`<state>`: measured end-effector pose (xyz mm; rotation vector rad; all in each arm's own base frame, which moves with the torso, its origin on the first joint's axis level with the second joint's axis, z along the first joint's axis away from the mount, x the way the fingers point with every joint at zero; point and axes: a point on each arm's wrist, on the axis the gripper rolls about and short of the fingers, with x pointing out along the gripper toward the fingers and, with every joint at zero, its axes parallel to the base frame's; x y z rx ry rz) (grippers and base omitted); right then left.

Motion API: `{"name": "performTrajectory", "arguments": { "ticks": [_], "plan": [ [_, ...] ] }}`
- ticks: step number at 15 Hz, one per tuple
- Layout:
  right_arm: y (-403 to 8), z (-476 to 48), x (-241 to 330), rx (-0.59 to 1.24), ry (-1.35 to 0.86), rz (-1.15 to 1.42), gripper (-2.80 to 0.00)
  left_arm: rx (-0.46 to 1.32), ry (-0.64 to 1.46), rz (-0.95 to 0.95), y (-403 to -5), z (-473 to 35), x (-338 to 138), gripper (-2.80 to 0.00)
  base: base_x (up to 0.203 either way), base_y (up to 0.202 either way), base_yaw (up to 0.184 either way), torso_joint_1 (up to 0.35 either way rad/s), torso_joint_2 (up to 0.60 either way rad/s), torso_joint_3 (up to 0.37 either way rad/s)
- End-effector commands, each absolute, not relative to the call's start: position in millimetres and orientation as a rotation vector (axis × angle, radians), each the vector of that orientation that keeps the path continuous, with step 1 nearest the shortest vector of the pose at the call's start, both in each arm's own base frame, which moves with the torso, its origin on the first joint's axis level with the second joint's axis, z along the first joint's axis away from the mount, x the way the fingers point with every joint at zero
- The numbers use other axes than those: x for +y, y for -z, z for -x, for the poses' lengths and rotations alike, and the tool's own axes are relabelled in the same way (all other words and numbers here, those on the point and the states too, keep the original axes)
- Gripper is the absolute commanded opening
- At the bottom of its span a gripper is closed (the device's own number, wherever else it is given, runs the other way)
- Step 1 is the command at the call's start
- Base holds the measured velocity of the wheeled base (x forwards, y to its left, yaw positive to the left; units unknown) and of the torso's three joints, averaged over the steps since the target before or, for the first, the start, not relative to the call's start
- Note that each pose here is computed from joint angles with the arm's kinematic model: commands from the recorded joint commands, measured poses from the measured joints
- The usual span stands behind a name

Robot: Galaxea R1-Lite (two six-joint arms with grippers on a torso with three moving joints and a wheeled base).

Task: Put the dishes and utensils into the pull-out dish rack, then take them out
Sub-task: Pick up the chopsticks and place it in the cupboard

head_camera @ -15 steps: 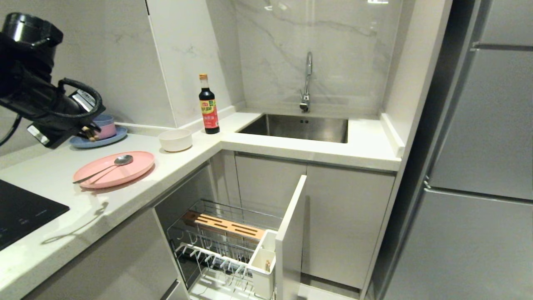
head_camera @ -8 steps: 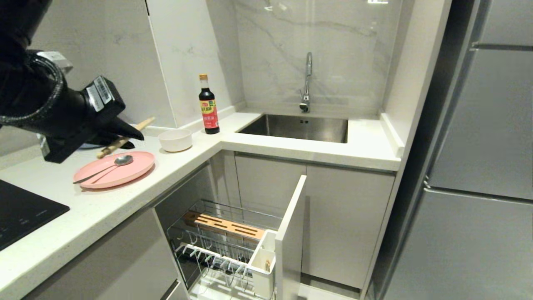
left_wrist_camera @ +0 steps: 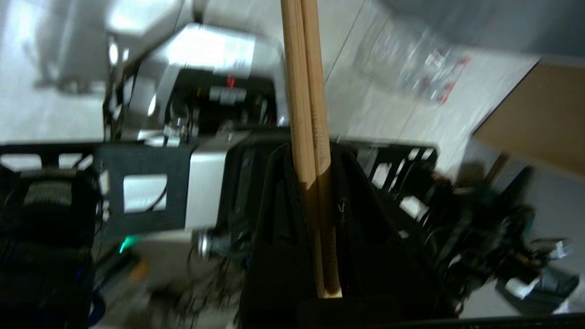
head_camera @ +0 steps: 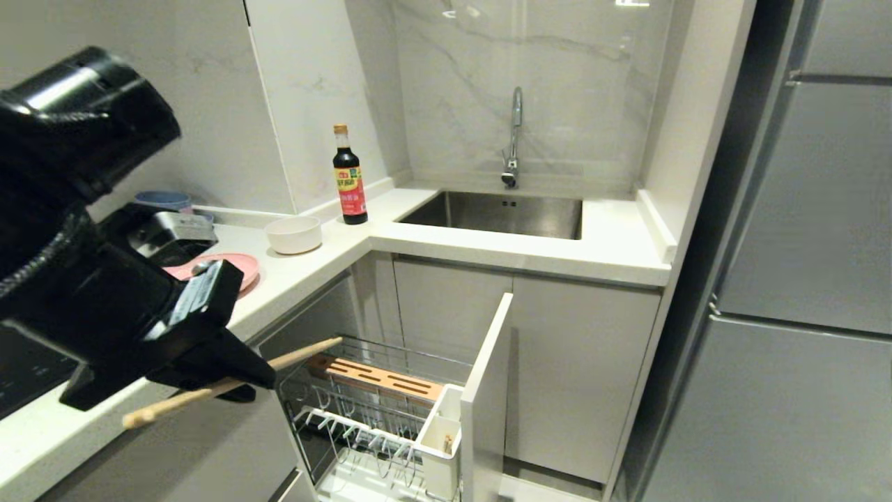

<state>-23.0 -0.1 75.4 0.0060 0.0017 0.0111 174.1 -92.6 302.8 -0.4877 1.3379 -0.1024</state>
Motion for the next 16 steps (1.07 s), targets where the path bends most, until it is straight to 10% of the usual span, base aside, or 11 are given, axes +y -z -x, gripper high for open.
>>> {"name": "performTrajectory", "arguments": {
  "ticks": [1,16],
  "plan": [
    [-75.5,22.9,-0.1,0.002,-0.012,-0.006,-2.8,1.442,0.063,0.469,-283.6,-197.1,-101.5,-2.8,0.0,0.0,0.0,0.0,0.0,0.0],
    [-75.4,23.0,-0.1,0.002,-0.012,-0.006,-2.8,1.719,0.05,0.447,-152.4,-327.9,-123.7,-2.8,0.0,0.0,0.0,0.0,0.0,0.0]
  ]
}}
